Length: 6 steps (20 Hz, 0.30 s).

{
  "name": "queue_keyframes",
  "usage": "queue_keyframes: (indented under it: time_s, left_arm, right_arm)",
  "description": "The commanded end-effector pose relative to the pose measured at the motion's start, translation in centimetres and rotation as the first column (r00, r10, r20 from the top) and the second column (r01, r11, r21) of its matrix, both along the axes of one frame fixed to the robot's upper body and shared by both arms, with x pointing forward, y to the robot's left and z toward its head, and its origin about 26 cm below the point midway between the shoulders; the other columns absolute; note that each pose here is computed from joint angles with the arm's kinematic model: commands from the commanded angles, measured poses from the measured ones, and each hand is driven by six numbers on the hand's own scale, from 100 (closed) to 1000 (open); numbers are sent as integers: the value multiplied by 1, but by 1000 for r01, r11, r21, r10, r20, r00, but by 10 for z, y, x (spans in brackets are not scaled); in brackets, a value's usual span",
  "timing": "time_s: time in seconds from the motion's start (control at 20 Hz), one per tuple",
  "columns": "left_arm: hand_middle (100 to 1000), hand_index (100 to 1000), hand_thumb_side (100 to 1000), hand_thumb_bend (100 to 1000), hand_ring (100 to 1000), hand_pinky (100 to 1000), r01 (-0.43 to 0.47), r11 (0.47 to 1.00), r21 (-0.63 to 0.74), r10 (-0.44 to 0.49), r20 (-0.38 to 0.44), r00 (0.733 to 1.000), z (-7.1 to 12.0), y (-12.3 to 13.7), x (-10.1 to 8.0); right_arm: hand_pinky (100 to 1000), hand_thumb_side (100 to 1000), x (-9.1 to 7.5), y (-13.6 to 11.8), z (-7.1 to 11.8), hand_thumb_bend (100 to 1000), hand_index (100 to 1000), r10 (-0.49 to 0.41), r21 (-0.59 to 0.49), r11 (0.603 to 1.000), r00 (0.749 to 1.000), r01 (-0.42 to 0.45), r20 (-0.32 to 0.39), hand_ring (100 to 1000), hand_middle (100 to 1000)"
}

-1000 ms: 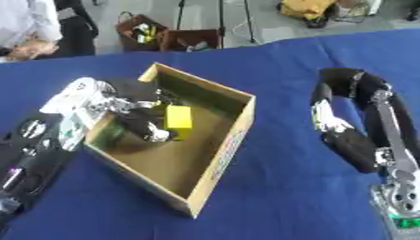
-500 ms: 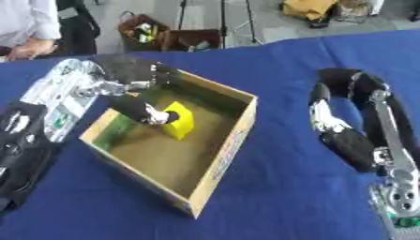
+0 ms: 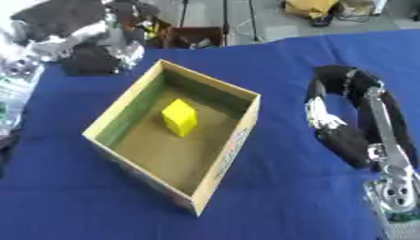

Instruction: Pick up objects on the table and place them in the box.

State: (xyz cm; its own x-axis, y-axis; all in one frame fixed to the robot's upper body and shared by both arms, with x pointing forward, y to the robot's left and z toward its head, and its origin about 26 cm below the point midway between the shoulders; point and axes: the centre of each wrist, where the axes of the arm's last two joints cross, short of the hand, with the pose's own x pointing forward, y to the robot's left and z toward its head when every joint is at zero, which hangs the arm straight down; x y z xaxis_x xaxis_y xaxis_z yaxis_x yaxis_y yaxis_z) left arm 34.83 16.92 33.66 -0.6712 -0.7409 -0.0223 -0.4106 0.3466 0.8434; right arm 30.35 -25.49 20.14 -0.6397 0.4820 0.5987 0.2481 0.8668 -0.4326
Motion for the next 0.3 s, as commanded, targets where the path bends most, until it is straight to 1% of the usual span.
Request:
queue_keyframes:
  time_s: [0.05, 0.1, 0.2, 0.3]
  left_arm:
    - [633, 868, 823, 100, 647, 506, 47, 967, -250, -28, 78, 997, 7, 16, -30]
    - [611, 852, 815, 100, 620, 478, 51, 939, -340, -24, 83, 996, 3, 23, -36]
    - [591, 839, 824, 100, 599, 451, 65, 868, -492, -25, 87, 996, -6, 30, -40]
    - [593, 846, 882, 100, 596, 449, 112, 785, -610, -57, 108, 992, -17, 35, -40]
  right_arm:
    - [746, 490, -2, -2, 8, 100, 747, -10, 4, 1000, 999, 10, 37, 677, 617]
    - [745, 491, -2, -2, 8, 100, 747, -12, 7, 1000, 999, 12, 40, 677, 618]
    - [745, 488, -1, -2, 9, 100, 747, -15, 14, 1000, 999, 14, 46, 677, 618]
    - [744, 485, -1, -2, 10, 100, 747, -18, 23, 1000, 998, 16, 55, 676, 616]
